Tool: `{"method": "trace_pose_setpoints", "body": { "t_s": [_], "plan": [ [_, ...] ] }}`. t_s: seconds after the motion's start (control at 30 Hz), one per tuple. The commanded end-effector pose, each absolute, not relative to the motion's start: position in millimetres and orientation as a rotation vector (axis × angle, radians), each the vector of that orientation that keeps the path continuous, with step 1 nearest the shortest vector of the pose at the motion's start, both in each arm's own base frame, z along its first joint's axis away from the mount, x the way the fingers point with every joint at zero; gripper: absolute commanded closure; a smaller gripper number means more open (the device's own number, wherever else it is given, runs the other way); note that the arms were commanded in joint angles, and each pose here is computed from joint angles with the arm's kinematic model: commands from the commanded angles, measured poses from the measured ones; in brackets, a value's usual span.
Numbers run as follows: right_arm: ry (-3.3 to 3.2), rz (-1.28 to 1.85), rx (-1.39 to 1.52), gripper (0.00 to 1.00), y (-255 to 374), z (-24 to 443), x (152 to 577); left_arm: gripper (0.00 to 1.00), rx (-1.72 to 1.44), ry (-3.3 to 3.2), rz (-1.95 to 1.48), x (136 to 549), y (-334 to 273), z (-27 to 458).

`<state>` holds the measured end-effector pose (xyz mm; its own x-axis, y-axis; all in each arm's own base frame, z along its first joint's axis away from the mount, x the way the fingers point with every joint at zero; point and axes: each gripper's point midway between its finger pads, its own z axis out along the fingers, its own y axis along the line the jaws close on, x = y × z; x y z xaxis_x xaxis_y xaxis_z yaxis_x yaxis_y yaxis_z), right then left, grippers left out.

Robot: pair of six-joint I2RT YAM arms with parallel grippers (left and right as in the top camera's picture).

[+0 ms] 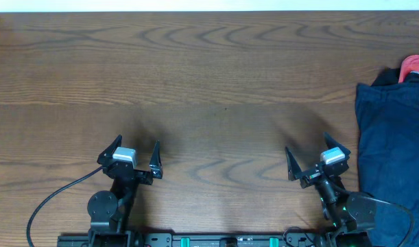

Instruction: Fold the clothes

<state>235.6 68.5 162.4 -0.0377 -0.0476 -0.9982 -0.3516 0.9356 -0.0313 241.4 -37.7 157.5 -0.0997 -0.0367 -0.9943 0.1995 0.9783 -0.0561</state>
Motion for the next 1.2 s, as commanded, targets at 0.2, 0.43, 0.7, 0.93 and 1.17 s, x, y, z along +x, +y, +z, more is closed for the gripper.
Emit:
{"method": "trace_pose_setpoints", "body": {
  "t_s": [0.2, 0.43, 0.7, 0.93, 1.17],
  "plan": [
    [1.6, 0.248, -0.302, 0.01, 66.2, 162.1, 236.0, 0.02, 0.114, 1.703, -0.195, 241.4, -36.0, 142.1],
    [1.6, 0.248, -0.302, 0.01, 66.2, 162.1, 236.0, 0.02, 0.114, 1.703, -0.195, 241.4, -36.0, 142.1],
    [1.594, 0.267, -0.319, 0.01, 70.0, 163.1, 234.6, 0.02, 0.114, 1.702, -0.194, 241.4, -36.0, 142.2],
    [1.568, 0.402, -0.424, 0.01, 93.8, 165.2, 223.3, 0.02, 0.114, 1.703, -0.195, 241.4, -36.0, 142.1],
    [1.6, 0.497, -0.368, 0.01, 97.6, 163.4, 221.6, 0.02, 0.114, 1.703, -0.195, 241.4, -36.0, 142.1]
  ]
}}
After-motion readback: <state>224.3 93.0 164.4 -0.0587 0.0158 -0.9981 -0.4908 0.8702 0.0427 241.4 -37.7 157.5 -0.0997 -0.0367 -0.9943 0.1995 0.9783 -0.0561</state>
